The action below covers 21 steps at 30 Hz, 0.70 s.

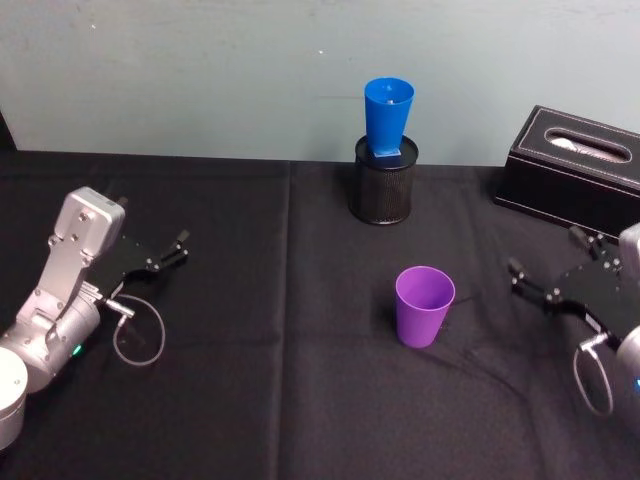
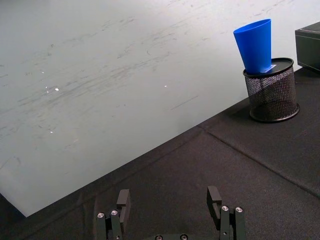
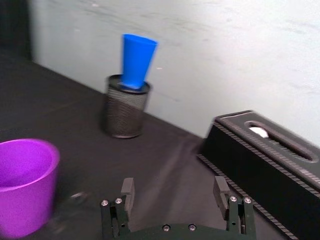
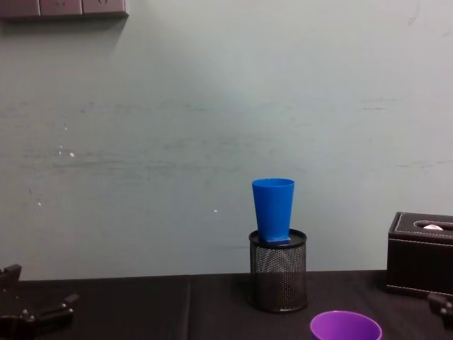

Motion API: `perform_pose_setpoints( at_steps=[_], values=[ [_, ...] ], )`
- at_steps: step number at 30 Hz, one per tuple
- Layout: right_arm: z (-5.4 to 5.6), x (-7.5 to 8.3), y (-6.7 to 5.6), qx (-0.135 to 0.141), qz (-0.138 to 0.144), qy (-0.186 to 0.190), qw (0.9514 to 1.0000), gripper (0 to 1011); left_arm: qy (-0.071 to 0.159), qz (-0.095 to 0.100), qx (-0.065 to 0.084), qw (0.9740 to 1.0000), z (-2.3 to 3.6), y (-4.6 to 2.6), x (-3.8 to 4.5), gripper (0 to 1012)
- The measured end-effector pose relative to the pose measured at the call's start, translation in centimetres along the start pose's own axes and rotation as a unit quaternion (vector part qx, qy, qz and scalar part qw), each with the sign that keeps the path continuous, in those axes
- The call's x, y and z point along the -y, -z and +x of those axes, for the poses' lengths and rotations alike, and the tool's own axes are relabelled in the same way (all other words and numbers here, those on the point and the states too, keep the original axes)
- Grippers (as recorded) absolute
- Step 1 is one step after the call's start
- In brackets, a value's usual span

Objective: Pick up one cup with a gripper and tap it against the other cup.

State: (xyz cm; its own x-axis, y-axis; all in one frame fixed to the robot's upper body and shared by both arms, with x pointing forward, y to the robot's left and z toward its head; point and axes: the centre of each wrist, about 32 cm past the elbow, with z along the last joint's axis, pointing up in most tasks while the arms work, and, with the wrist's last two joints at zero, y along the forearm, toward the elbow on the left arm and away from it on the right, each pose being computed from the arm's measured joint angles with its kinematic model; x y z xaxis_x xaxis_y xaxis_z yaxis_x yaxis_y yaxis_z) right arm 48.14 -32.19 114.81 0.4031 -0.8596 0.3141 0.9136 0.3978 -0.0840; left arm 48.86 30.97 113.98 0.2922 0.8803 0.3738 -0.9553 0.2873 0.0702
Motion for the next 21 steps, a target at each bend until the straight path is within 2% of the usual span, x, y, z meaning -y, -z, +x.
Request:
perform_pose_setpoints(
  at_steps=[3,4,6,9,10,14,15,16,21],
  values=[
    [0.3,0.6,0.2,-0.008,0.001,-0.028,0.9996,1003,0.0,0.0,0.0,1.0,0.0,0.0,0.0,1005],
    [0.6,1.0,0.4,-0.014,0.001,-0.053,0.9985,1003,0.0,0.0,0.0,1.0,0.0,0.0,0.0,1004],
    [0.9,1.4,0.7,-0.019,0.002,-0.076,0.9969,1003,0.0,0.0,0.0,1.0,0.0,0.0,0.0,1005],
    [1.5,2.1,1.4,-0.028,0.01,-0.137,0.9901,1003,0.0,0.0,0.0,1.0,0.0,0.0,0.0,1005],
    [1.7,2.3,1.9,-0.035,0.017,-0.171,0.9845,1003,0.0,0.0,0.0,1.0,0.0,0.0,0.0,1005],
    [1.8,2.4,2.7,-0.051,0.027,-0.223,0.9731,1003,0.0,0.0,0.0,1.0,0.0,0.0,0.0,1005],
    [1.7,2.2,2.9,-0.06,0.031,-0.24,0.9685,1002,0.0,0.0,0.0,1.0,0.0,0.0,0.0,1005],
    [1.5,2.0,3.1,-0.07,0.035,-0.251,0.9649,1003,0.0,0.0,0.0,1.0,0.0,0.0,0.0,1005],
    [1.0,1.0,3.4,-0.094,0.043,-0.267,0.9583,1003,0.0,0.0,0.0,1.0,0.0,0.0,0.0,1005]
  ],
)
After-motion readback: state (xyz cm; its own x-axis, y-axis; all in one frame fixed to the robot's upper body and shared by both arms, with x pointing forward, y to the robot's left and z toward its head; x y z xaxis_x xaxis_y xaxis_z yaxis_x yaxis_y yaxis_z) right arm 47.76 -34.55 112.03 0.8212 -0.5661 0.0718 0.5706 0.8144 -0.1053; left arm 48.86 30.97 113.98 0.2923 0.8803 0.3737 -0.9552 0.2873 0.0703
